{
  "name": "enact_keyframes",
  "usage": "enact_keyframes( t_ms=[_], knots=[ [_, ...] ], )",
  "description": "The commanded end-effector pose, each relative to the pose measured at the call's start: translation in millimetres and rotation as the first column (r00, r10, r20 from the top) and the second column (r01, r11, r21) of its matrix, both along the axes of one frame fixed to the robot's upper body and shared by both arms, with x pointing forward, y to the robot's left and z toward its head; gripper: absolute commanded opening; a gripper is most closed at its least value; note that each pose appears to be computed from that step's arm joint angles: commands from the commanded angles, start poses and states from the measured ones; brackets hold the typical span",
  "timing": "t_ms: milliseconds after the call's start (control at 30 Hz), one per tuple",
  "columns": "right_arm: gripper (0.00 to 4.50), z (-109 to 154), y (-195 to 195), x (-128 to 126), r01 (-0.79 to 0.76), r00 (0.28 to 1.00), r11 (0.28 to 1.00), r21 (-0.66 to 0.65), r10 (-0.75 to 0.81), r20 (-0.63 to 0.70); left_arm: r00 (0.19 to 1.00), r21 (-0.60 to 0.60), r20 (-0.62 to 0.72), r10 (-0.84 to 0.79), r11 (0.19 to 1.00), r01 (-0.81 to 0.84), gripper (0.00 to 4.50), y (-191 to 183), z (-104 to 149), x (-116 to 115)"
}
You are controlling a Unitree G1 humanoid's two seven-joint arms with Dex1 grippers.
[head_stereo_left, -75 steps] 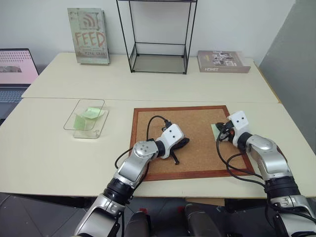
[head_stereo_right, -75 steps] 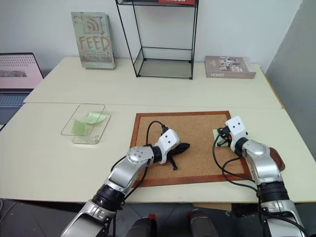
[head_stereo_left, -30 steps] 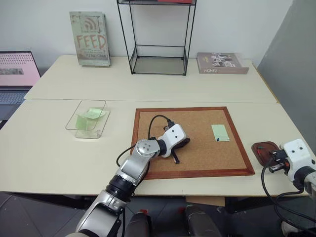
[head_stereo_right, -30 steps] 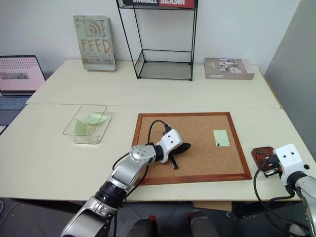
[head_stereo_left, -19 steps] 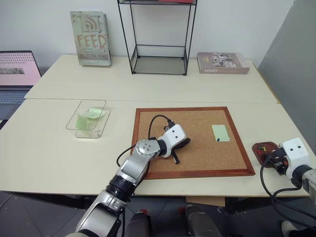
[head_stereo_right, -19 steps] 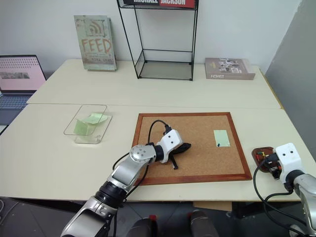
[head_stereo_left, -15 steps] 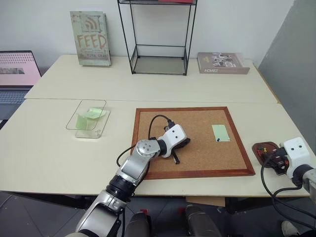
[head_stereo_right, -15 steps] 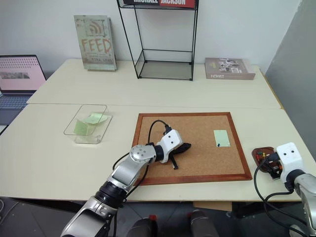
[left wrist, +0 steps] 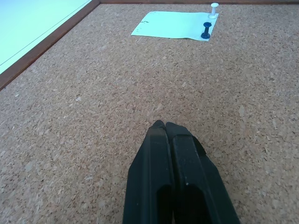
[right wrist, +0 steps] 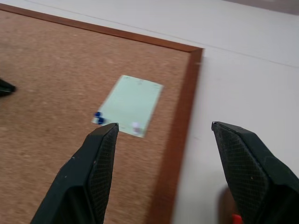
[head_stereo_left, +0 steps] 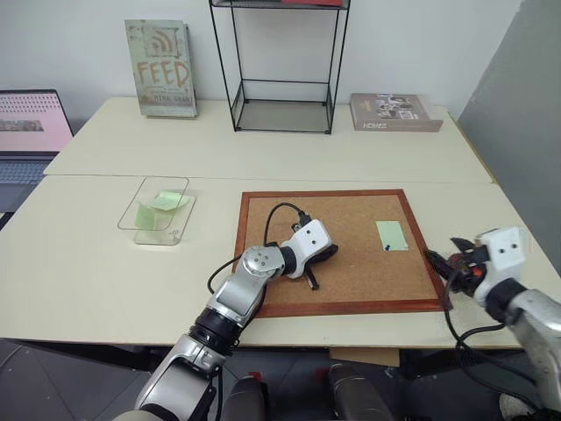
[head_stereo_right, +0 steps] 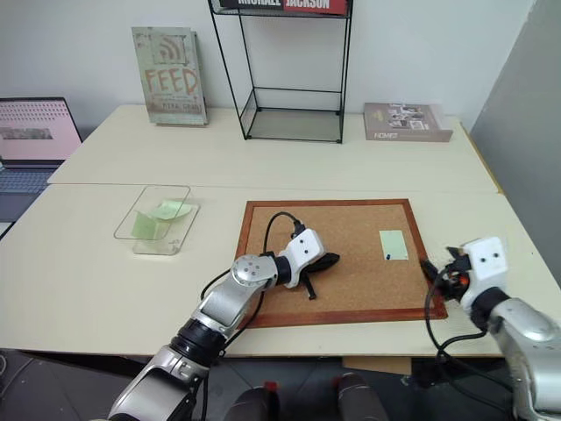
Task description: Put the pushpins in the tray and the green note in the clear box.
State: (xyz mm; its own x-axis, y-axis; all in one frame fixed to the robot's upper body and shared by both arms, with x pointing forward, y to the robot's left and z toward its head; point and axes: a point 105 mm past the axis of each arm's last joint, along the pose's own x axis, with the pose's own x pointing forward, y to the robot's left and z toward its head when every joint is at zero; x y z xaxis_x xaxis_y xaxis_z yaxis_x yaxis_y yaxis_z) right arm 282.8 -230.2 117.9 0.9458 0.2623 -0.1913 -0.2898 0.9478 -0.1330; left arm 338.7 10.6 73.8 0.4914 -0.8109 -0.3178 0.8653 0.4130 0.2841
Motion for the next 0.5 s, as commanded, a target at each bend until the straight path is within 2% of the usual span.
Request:
enact_keyframes(
  t_ms=[33,400,500],
  knots=[
    [3.39,-2.6,11.1,11.7,0.004,0.999,1.0,-0.004,-0.004,0.043,0.999,0.054,-0.035,0.02,0.998,-0.018,0.0,5.2,-15.9,-0.5],
    [3.39,-24.8,17.5,30.9,0.034,0.999,0.999,0.013,-0.034,0.031,0.999,0.058,-0.033,0.027,0.998,-0.025,0.0,7.7,-16.2,-0.5],
    [2.88,-27.2,16.8,33.4,0.04,0.999,0.999,0.017,-0.041,0.03,0.999,0.059,-0.031,0.026,0.998,-0.024,0.0,7.3,-15.8,-0.4]
  ],
)
